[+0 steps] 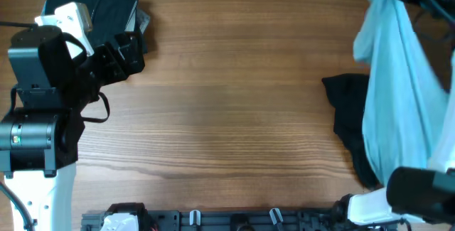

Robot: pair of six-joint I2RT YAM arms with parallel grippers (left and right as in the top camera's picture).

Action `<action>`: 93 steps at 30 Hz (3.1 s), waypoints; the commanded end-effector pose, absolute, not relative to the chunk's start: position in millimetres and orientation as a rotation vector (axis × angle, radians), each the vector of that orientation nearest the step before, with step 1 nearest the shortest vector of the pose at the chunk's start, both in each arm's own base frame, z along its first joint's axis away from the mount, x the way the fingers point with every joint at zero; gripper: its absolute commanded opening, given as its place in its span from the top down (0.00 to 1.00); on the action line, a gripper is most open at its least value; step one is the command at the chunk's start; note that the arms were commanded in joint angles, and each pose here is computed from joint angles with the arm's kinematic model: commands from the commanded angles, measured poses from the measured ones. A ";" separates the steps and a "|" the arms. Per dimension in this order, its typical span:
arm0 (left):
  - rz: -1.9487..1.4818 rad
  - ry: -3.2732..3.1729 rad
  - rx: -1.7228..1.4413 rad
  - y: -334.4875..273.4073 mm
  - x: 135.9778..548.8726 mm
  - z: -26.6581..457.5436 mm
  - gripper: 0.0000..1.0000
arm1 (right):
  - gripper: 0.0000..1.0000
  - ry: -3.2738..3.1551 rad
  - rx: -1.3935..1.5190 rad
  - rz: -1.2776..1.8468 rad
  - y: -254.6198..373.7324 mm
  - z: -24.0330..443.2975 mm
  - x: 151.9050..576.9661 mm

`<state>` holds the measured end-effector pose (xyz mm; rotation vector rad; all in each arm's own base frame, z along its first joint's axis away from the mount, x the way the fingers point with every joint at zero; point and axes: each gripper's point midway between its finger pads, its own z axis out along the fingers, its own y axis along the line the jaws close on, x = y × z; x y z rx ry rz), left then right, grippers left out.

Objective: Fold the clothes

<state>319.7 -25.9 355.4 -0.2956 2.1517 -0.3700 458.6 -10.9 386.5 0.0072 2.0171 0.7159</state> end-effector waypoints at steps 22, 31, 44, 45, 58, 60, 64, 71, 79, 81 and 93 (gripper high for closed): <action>-0.486 2.182 -0.051 -58.4 337.8 348.5 0.00 | 0.39 2.415 -0.239 0.560 194.9 318.5 382.1; -0.560 2.436 0.491 -159.0 378.5 231.9 0.21 | 0.41 2.518 0.262 0.511 55.7 303.5 391.3; -0.608 2.611 0.686 -245.8 428.7 35.2 0.59 | 0.37 2.600 0.404 0.453 22.9 284.9 375.7; -0.594 2.624 0.683 -244.4 429.4 27.3 0.61 | 0.37 2.608 0.411 0.443 21.7 283.5 374.2; 0.095 2.924 -0.144 -65.4 444.5 -48.1 0.91 | 0.33 2.723 0.491 0.312 5.4 250.1 373.9; 0.129 2.955 -0.291 -23.1 438.7 -49.6 0.94 | 0.32 2.740 0.539 0.284 1.4 241.9 376.1; 0.068 2.967 -0.439 15.9 433.4 -43.5 0.95 | 0.30 2.762 0.597 0.203 -10.8 228.7 379.6; 0.006 2.900 -0.425 22.7 441.7 -6.4 0.93 | 0.32 2.872 0.877 0.086 -58.8 176.4 373.8; -0.165 2.744 -0.389 5.0 452.5 72.9 0.75 | 0.76 3.187 0.876 0.545 -52.8 85.0 332.7; -0.234 2.710 -0.368 -3.1 453.2 90.9 0.69 | 0.77 3.215 0.886 0.550 -49.7 70.5 324.3; -0.392 2.727 -0.335 -24.1 428.4 123.5 0.53 | 0.77 2.693 1.636 -0.138 -207.1 -8.0 297.6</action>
